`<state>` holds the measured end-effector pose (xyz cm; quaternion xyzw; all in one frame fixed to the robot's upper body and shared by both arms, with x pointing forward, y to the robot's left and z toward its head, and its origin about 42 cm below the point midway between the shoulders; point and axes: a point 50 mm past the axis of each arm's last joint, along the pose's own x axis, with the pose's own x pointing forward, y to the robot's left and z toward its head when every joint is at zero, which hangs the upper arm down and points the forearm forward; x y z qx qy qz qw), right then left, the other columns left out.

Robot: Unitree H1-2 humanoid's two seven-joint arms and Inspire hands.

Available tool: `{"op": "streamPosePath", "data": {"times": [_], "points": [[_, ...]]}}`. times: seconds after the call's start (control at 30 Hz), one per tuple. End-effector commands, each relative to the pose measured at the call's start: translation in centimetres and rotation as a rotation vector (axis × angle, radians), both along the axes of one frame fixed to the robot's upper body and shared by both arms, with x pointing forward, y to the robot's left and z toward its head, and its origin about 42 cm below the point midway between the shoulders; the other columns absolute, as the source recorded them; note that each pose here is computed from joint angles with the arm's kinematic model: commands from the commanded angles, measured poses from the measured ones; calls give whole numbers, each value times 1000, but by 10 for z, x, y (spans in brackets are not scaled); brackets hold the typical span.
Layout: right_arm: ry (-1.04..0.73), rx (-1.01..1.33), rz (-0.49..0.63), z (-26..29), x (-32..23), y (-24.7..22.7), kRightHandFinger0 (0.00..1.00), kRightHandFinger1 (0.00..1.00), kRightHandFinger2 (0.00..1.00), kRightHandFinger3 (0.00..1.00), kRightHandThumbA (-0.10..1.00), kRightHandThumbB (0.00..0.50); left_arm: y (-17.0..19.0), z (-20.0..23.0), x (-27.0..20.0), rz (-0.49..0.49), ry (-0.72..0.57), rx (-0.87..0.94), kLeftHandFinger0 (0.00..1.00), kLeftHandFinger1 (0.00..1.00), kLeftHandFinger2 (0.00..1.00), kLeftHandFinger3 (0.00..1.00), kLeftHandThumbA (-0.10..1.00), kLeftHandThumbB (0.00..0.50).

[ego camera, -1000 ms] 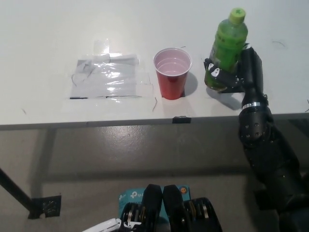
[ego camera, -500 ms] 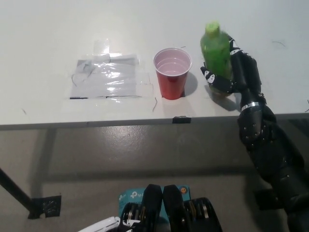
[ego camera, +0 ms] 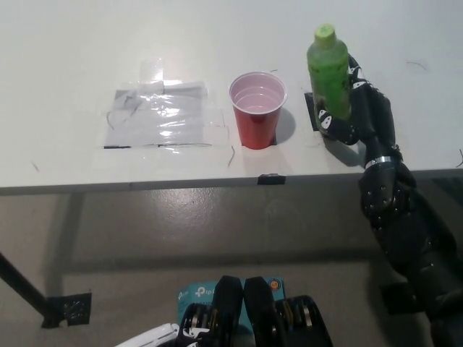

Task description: The robot uses its right hand to pick up a bottle kept in the middle of the desk and tilt it into a cup kept next to it to pour water out

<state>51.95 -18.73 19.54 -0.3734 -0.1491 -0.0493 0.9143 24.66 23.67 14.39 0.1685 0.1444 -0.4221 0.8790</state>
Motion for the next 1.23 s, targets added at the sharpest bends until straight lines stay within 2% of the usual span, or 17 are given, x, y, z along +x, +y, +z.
{"op": "streamPosePath", "data": {"times": [0.0,0.03,0.07,0.1,0.13,0.17,0.2,0.27,0.33,0.4,0.43,0.47,0.5,0.53,0.57,0.9,1.2], "points": [[-10,32,-31,6,4,-2,650,813,750,1000,231,40,2,8,-2,-12,-23,0,1000,1000,1000,1000,322,500],[-7,29,-28,5,4,-2,663,817,752,1000,231,41,2,7,-4,-13,-26,1,1000,1000,1000,1000,325,500],[-1,23,-27,5,4,-2,694,848,781,1000,284,40,2,6,-5,-8,-18,-2,1000,1000,1000,1000,322,500],[-1,7,-30,6,5,-3,762,921,802,1000,349,42,2,6,-5,-4,-11,-4,1000,1000,1000,1000,311,500],[4,-4,-32,7,5,-3,799,982,855,1000,378,42,2,5,-4,-5,-13,-3,1000,1000,1000,1000,321,500],[12,-22,-43,8,5,-4,843,1000,991,1000,439,43,3,5,-4,-2,-12,-3,1000,1000,1000,1000,322,500],[13,-24,-44,8,5,-4,847,1000,999,1000,446,45,3,5,-4,-2,-12,-4,1000,1000,1000,1000,321,500],[30,-33,-67,8,5,-3,975,1000,1000,1000,530,73,2,3,-6,-3,-9,-11,1000,1000,1000,1000,310,500],[47,-53,-85,8,5,-4,1000,1000,1000,1000,603,109,2,3,-6,-4,-7,-13,1000,1000,1000,1000,319,500],[62,-72,-91,7,4,-4,1000,1000,1000,1000,661,201,1,3,-6,-1,-7,-14,1000,1000,1000,1000,317,500],[81,-103,-98,7,4,-5,1000,1000,1000,1000,837,332,1,3,-6,1,-11,-14,1000,1000,1000,1000,310,500],[105,-126,-105,7,3,-4,1000,1000,1000,1000,857,374,1,2,-6,2,-13,-20,1000,1000,1000,1000,308,500],[116,-131,-109,7,3,-4,1000,1000,1000,1000,929,450,2,2,-6,3,-9,-15,1000,1000,1000,1000,308,500],[122,-133,-117,9,2,-4,1000,1000,1000,1000,954,490,2,2,-6,9,4,-24,1000,1000,1000,1000,290,500],[140,-150,-125,13,3,-4,1000,1000,1000,1000,1000,500,1,1,-5,2,0,-18,1000,1000,1000,1000,307,500],[226,-139,-155,34,-12,-22,1000,1000,1000,1000,1000,500,3,2,-7,3,-3,-13,1000,1000,1000,1000,309,500],[265,-135,-91,31,-61,-51,1000,1000,1000,1000,1000,500,6,-1,-8,15,-4,-12,1000,1000,1000,1000,332,500]]}}
